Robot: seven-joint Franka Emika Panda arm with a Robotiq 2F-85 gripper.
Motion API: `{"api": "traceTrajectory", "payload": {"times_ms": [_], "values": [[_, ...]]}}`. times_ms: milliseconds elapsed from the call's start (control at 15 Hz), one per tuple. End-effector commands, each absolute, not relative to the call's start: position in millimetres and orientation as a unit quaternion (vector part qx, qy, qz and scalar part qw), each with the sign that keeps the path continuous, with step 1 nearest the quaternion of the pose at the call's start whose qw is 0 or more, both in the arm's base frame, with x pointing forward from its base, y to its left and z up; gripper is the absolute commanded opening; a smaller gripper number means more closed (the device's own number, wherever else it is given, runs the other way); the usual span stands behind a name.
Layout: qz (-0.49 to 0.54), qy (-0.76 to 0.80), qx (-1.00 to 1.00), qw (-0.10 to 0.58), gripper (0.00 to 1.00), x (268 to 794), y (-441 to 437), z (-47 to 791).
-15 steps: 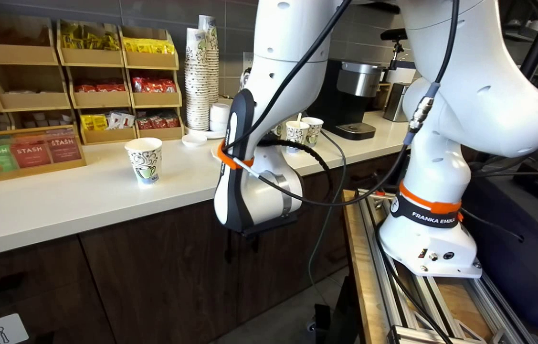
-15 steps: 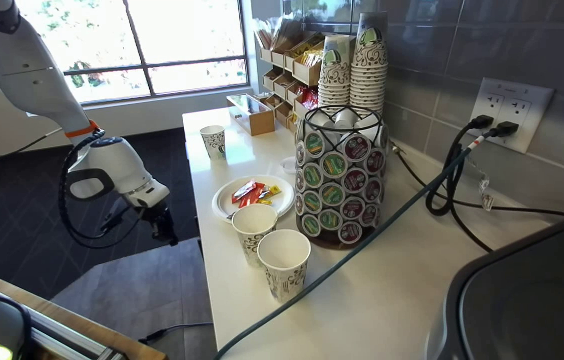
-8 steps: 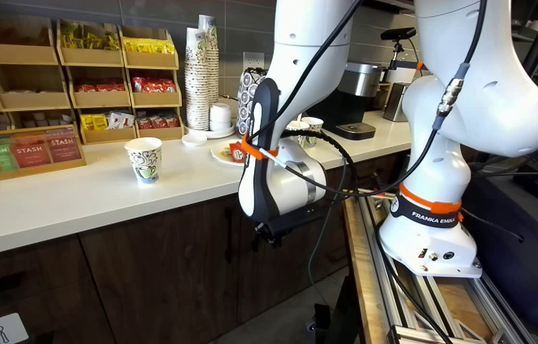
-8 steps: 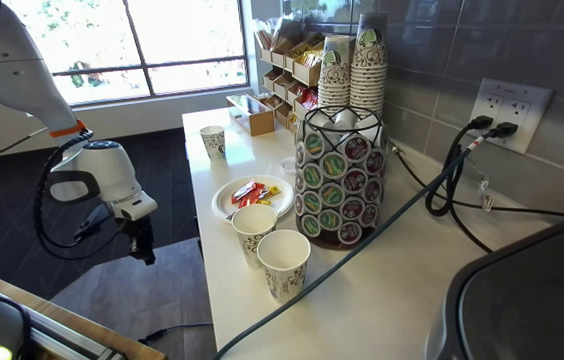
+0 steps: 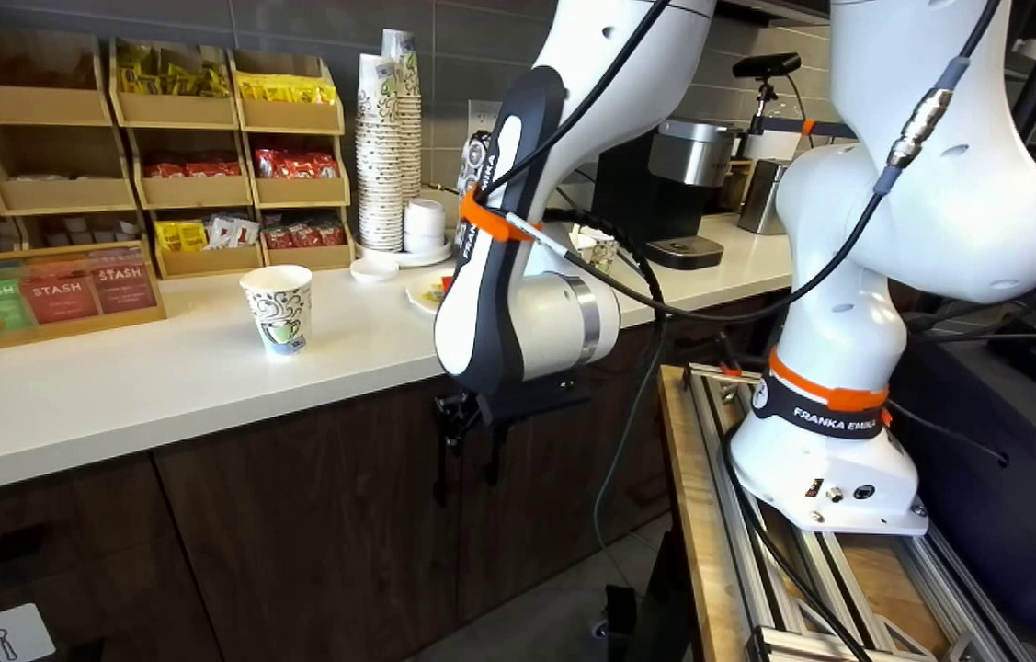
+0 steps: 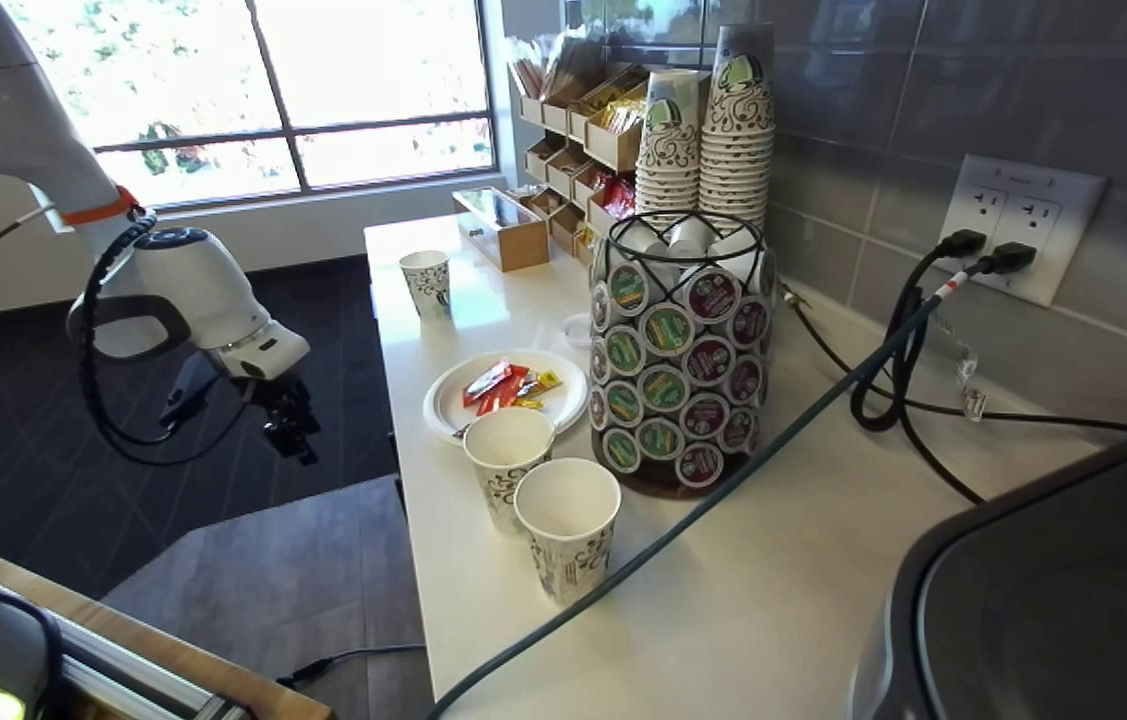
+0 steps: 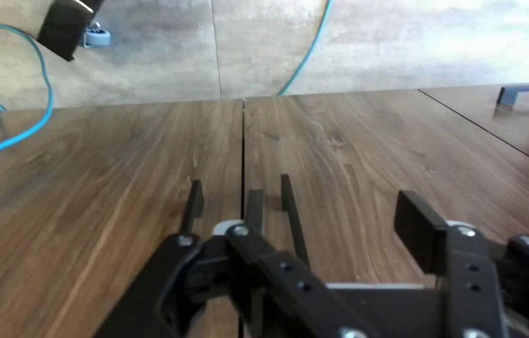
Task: Open the cupboard
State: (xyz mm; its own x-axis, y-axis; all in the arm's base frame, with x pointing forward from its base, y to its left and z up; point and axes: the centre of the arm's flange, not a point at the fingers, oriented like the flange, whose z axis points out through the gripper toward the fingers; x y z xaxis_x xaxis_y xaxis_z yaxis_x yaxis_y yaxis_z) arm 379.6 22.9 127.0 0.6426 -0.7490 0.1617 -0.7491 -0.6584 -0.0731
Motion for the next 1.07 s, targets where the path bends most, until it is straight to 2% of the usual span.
{"api": "traceTrajectory", "payload": {"times_ms": [0, 267, 1000], "values": [[0.149, -0.409, 0.901, 0.000, 1.00, 396, 25, 131], [0.195, -0.418, 0.887, 0.017, 1.00, 414, 24, 125], [0.236, -0.445, 0.861, 0.067, 1.00, 447, 5, 83]]}}
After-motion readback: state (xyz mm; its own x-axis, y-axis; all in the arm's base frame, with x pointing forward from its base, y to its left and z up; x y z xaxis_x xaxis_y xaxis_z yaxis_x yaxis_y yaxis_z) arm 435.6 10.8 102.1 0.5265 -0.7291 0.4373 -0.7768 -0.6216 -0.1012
